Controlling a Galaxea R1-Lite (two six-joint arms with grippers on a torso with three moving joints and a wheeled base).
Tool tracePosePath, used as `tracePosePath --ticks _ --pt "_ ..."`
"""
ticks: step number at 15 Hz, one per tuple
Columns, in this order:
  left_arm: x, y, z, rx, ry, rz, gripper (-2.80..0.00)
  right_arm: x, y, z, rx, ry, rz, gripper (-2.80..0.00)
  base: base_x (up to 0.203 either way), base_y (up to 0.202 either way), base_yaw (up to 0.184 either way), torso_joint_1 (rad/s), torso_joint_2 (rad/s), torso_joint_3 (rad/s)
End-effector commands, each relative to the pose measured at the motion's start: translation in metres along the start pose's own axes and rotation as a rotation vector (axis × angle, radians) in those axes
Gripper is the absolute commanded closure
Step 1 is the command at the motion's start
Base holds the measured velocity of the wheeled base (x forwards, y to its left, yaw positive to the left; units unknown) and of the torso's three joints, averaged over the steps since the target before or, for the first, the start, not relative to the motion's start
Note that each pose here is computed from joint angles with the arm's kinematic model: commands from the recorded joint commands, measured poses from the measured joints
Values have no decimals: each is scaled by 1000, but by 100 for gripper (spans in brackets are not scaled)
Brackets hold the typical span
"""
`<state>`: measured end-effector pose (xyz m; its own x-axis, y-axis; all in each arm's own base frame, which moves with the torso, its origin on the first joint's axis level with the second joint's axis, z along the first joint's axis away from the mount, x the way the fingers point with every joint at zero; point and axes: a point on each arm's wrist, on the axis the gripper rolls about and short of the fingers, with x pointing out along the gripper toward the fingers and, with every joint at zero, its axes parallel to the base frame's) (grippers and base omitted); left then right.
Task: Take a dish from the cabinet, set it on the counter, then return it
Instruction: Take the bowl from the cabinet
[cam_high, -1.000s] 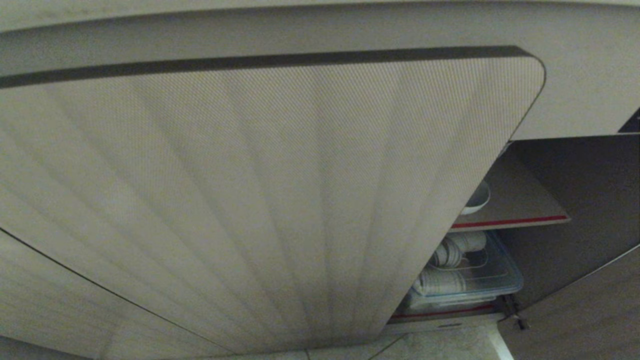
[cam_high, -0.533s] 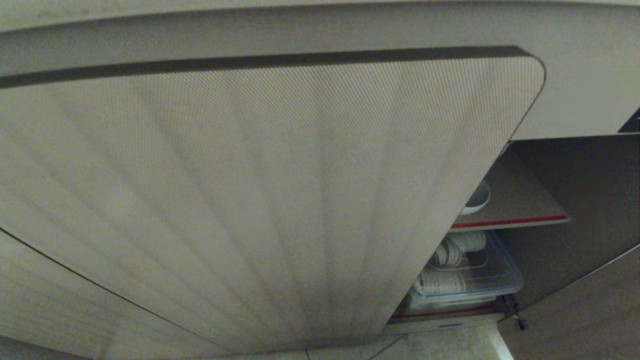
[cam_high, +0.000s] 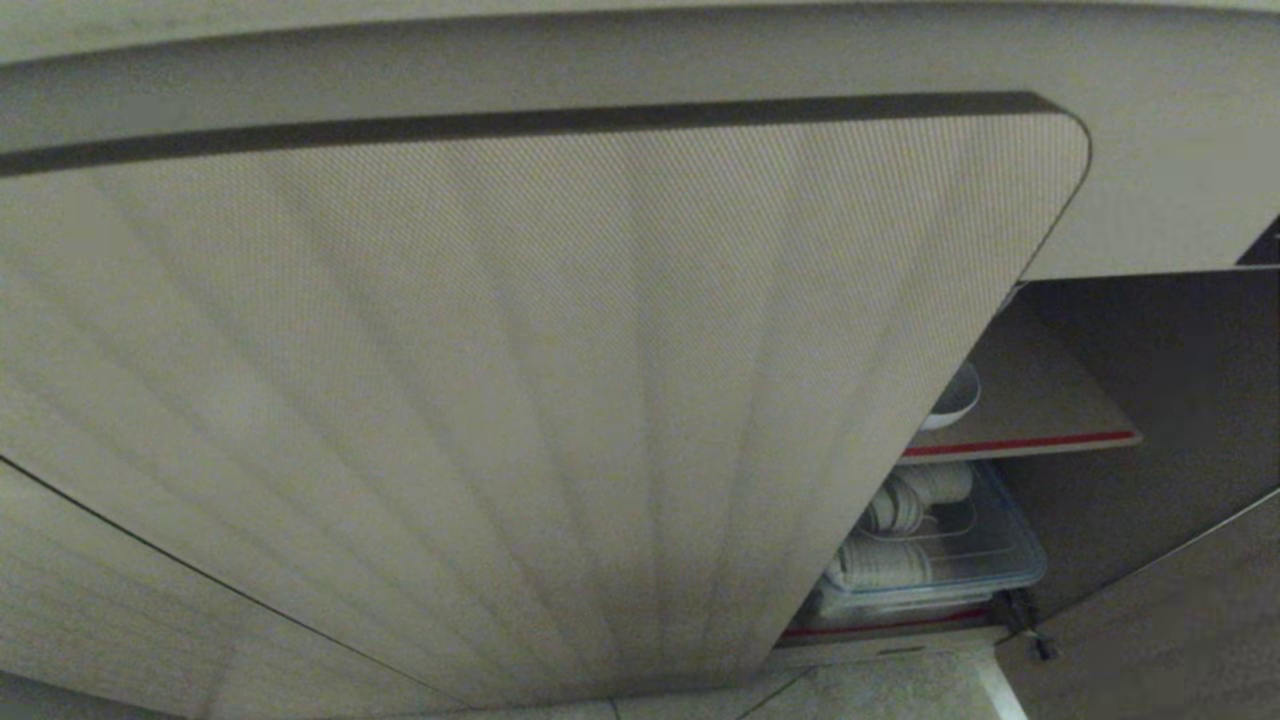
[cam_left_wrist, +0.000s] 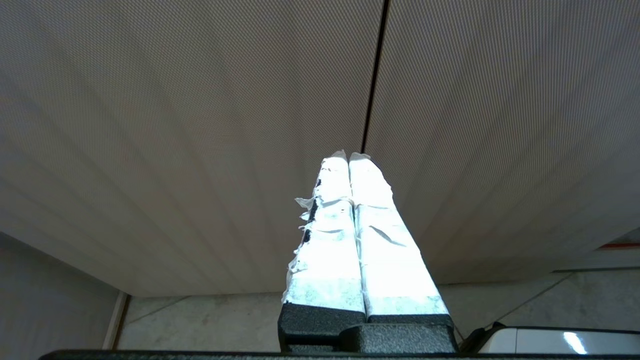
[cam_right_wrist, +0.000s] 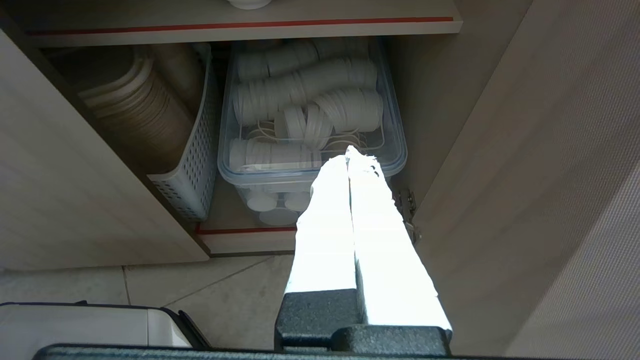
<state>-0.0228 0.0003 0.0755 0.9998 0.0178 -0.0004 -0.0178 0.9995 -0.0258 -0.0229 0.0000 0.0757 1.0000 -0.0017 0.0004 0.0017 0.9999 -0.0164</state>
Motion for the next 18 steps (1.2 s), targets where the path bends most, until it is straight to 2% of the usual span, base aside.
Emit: tracePosePath --ticks 1,10,15,18 --pt "0 0 0 0 0 1 0 0 0 0 -1 9 -3 0 0 0 0 0 0 0" --pt "0 0 0 0 0 1 0 8 0 2 -22 112 -1 0 0 0 0 0 0 0" --pt "0 0 0 0 0 1 0 24 0 7 -33 258 0 0 0 0 0 0 0 0" --pt "0 0 0 0 0 1 0 34 0 10 -71 346 9 0 0 0 0 0 0 0"
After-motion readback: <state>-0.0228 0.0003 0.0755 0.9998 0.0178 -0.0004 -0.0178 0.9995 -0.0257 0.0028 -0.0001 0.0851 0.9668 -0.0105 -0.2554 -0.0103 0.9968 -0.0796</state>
